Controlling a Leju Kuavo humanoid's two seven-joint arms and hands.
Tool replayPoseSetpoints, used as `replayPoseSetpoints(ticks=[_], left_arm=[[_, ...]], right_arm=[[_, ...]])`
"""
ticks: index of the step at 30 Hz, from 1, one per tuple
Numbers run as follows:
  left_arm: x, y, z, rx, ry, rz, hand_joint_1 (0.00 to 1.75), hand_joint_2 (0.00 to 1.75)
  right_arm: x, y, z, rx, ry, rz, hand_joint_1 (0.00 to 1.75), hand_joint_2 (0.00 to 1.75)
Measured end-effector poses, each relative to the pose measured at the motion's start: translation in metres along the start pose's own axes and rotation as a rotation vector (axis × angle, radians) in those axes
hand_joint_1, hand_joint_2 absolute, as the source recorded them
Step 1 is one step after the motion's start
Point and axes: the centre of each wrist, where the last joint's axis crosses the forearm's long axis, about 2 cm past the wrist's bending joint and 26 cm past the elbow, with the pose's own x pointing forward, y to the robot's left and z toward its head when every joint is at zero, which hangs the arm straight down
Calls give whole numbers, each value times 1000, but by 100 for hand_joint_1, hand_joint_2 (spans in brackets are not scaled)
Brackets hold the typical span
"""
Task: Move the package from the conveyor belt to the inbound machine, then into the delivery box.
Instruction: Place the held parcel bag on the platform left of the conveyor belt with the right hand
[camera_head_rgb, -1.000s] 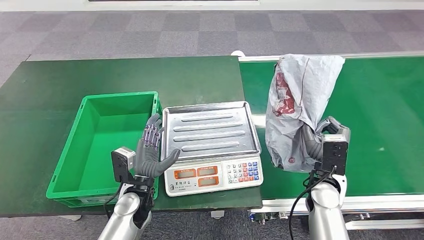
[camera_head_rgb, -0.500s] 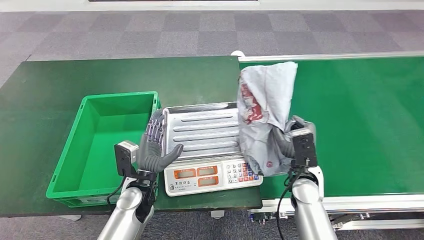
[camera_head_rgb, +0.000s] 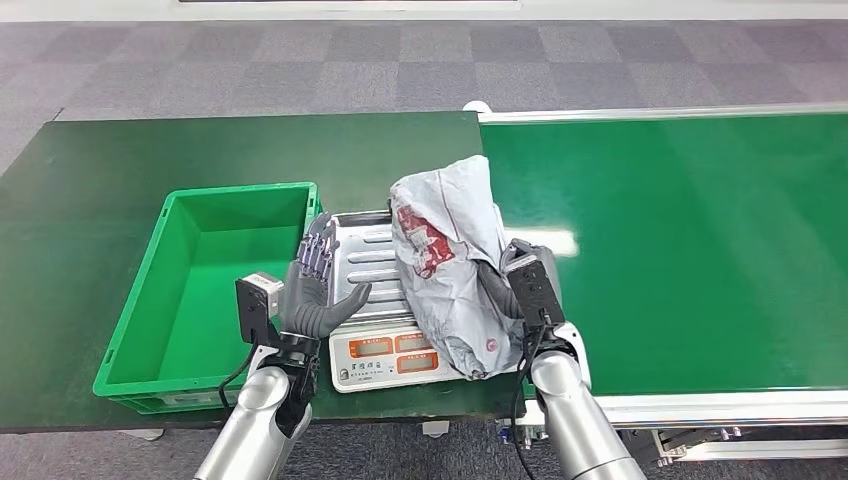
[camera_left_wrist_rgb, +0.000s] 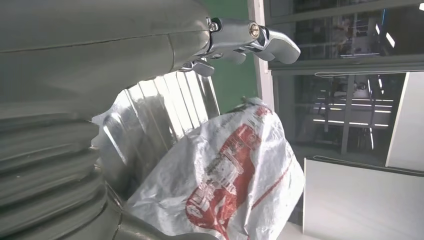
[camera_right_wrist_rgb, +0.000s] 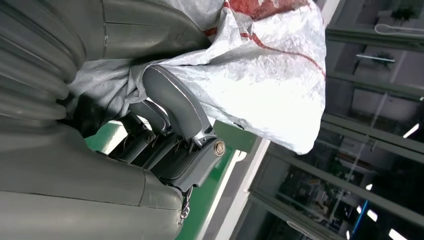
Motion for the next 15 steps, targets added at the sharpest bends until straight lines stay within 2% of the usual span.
replayPoseSetpoints(ticks=[6, 7, 10, 11, 15], left_arm=[[-1, 0, 0, 4, 3, -3, 0, 175], [-1, 0, 1, 5, 4, -3, 0, 175], [-1, 0, 1, 9, 6, -5, 0, 175], [-1, 1, 1, 12, 6, -7, 0, 175], [-1, 3, 2, 30, 6, -18, 0, 175]], right_arm=[[3, 12, -1, 48, 7, -18, 175, 175], [4, 14, -1, 54, 6, -19, 137, 175], [5, 18, -1, 69, 5, -21, 7, 175], [6, 19, -2, 76, 6, -20, 0, 175], [8, 20, -3, 73, 5, -1, 0, 175]])
